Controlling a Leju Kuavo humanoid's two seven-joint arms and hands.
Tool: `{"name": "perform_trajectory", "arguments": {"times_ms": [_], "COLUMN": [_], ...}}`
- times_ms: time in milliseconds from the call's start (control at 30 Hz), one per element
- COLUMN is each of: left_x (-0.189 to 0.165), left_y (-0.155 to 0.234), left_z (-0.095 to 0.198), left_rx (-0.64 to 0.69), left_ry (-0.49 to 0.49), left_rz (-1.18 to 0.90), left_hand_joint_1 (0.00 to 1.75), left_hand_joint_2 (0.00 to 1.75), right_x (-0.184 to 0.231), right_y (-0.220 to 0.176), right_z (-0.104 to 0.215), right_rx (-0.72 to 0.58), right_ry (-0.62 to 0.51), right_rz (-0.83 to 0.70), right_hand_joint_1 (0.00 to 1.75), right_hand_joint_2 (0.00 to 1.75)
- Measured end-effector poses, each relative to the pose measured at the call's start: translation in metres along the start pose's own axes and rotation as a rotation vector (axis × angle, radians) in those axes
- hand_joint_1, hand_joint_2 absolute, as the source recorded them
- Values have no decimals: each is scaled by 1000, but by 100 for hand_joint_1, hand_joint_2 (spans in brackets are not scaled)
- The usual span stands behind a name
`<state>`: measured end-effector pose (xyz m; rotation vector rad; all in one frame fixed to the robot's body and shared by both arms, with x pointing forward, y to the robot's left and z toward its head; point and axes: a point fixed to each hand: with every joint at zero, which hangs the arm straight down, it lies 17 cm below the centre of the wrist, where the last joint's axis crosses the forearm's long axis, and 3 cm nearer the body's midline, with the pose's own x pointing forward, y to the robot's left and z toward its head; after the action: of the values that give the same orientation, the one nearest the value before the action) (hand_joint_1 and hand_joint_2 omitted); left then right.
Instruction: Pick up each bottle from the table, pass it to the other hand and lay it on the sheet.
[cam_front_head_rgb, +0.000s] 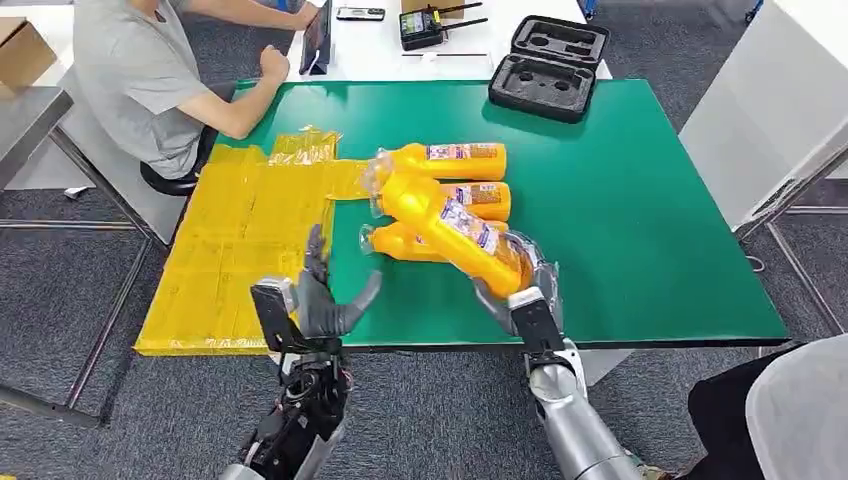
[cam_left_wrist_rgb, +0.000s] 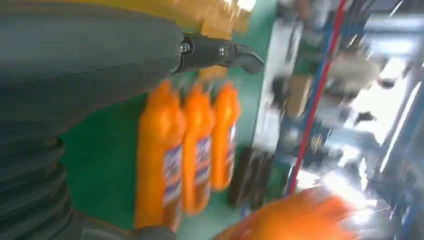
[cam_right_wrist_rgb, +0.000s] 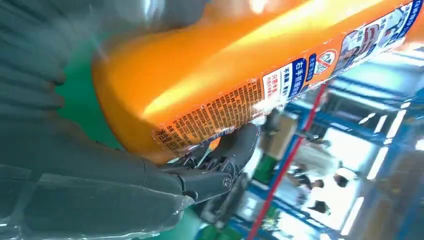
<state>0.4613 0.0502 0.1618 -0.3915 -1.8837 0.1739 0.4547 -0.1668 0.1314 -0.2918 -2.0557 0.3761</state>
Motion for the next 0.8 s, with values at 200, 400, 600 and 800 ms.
{"name": "perform_trajectory", "arguments": {"times_ms": [200,400,600,800], "left_x": [-38,-50,-49,-43], "left_y": [-33,-36,-34,-32], "left_z": [21,29,24,19], "left_rx": [-119,-127,-115,-104], "left_ry": [132,180,185,173], "left_rz": [115,163,219,268], "left_hand_joint_1": [0,0,0,0], "left_hand_joint_2": [175,175,175,175], "right_x": [26,33,34,34], "right_y": [13,21,25,27], "right_z": [1,6,9,11], "right_rx": [37,64,76,81], "right_ry": [-68,-85,-86,-84], "right_rz": [-27,-35,-45,-49], "right_hand_joint_1": [175,175,175,175], "right_hand_joint_2": [175,175,175,175]}}
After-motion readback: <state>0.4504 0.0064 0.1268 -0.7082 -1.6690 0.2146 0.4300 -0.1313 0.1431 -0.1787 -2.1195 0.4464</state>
